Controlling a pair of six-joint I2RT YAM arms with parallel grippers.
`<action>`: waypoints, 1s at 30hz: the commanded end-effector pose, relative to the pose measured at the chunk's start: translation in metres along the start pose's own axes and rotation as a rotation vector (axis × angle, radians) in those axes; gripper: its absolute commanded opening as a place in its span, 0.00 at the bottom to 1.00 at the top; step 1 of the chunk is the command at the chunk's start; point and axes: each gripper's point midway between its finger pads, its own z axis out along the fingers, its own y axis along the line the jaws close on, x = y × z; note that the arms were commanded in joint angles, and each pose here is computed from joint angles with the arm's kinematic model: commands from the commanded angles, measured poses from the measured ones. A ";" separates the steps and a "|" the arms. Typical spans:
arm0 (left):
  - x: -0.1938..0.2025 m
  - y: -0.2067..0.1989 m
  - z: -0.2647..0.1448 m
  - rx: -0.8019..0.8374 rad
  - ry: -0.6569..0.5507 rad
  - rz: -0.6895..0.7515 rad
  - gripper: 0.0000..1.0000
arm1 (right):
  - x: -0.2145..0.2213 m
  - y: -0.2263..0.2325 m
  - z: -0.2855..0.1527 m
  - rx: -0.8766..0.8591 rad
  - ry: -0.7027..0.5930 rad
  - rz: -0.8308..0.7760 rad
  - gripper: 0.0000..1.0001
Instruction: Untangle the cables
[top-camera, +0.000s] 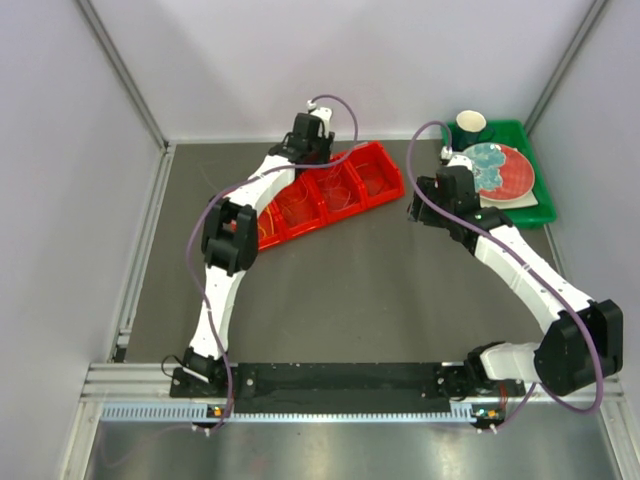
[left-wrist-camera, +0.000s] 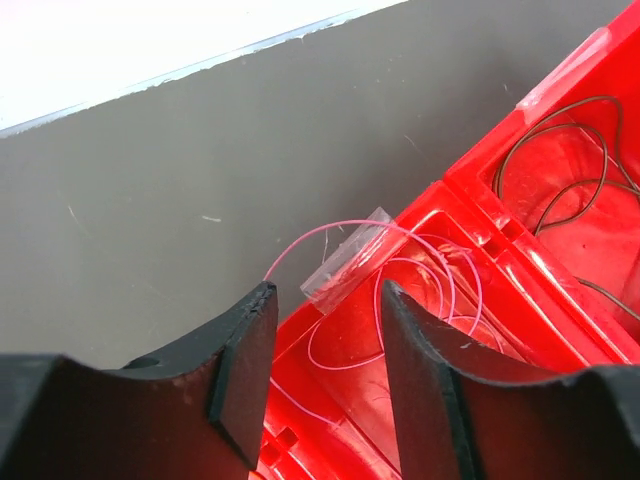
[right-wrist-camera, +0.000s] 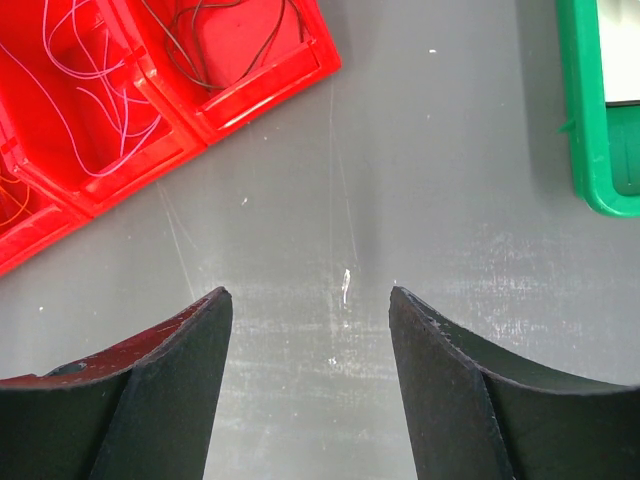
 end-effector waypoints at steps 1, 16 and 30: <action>-0.020 -0.008 -0.010 0.027 -0.052 -0.005 0.50 | -0.025 0.008 -0.003 -0.026 -0.056 0.017 0.64; -0.047 -0.015 -0.051 0.073 -0.161 -0.031 0.41 | -0.023 0.009 -0.001 -0.031 -0.053 0.017 0.64; -0.026 -0.033 -0.036 0.156 -0.096 -0.040 0.41 | -0.022 0.007 -0.002 -0.024 -0.051 0.018 0.64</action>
